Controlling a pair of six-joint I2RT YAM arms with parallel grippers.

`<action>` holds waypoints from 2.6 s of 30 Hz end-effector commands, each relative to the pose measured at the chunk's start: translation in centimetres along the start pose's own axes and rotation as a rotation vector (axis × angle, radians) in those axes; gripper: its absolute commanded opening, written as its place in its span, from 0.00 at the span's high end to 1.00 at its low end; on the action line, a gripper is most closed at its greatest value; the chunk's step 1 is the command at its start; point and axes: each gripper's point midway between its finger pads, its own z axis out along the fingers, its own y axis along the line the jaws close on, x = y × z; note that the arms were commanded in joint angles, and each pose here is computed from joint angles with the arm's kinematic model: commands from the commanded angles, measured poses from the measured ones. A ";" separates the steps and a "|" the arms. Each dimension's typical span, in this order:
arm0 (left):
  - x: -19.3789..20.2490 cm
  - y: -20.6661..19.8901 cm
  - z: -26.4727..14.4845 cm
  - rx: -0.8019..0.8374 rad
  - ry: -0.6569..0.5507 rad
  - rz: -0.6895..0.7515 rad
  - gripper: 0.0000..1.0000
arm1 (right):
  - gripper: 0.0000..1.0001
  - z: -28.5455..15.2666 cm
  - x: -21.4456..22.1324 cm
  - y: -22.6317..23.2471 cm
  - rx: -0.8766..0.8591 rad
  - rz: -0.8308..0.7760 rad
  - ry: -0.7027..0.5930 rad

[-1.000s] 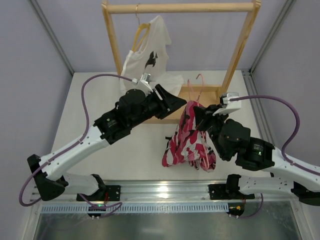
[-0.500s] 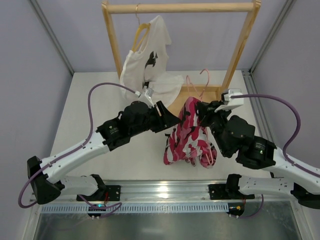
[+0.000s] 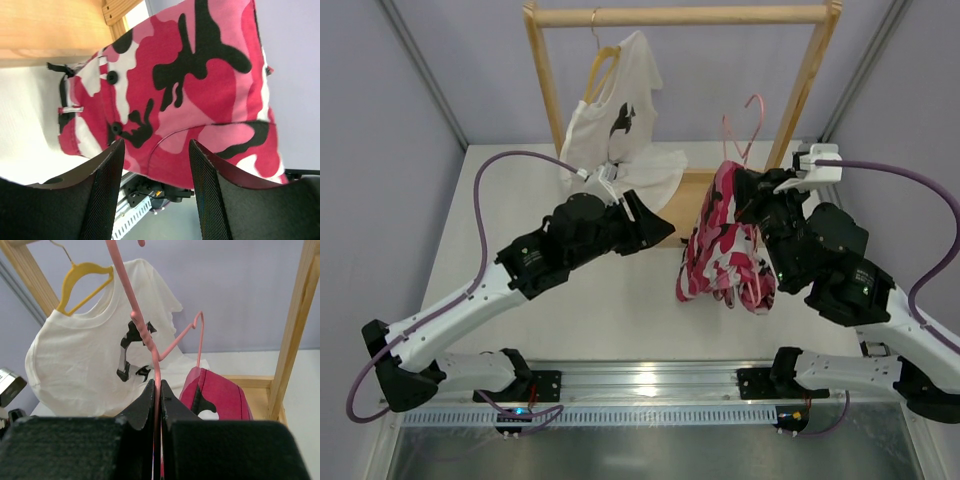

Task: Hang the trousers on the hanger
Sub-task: Hang the hanger with trousers onto the clothesline

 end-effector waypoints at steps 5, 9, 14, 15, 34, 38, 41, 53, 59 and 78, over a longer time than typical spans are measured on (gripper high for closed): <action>-1.5 -0.1 -2.2 -0.020 -0.051 0.045 0.43 | 0.96 1.5 -9.6 -0.6 0.020 0.080 -0.196; -1.4 0.3 -2.8 -0.017 -0.055 0.052 0.42 | 0.96 3.2 -10.9 -0.8 0.030 0.055 -0.211; -1.5 0.4 -3.8 -0.012 -0.055 0.064 0.41 | 0.96 5.4 -12.2 -0.4 0.013 0.022 -0.240; -1.5 0.4 -4.0 -0.008 -0.055 0.064 0.42 | 0.96 6.0 -12.3 -0.5 0.015 0.014 -0.244; -2.8 1.0 -6.0 -0.054 -0.104 0.090 0.39 | 0.96 13.7 -14.7 -2.6 0.030 -0.062 -0.359; -3.3 1.2 -5.9 -0.076 -0.122 0.095 0.38 | 0.96 14.7 -15.0 -3.0 0.019 -0.067 -0.371; -3.6 1.2 -5.7 -0.086 -0.132 0.101 0.37 | 0.96 16.2 -14.7 -3.6 0.019 -0.072 -0.367; -3.1 2.2 -4.1 -0.132 -0.108 0.147 0.35 | 0.96 21.9 -11.1 -5.6 0.054 -0.104 -0.269; -2.8 2.7 -2.8 -0.152 -0.096 0.167 0.34 | 0.92 22.0 -7.4 -6.9 0.080 -0.098 -0.210; -5.0 2.9 -5.8 -0.163 -0.092 0.341 0.00 | 0.00 -1.9 6.4 -5.6 -0.119 0.276 0.365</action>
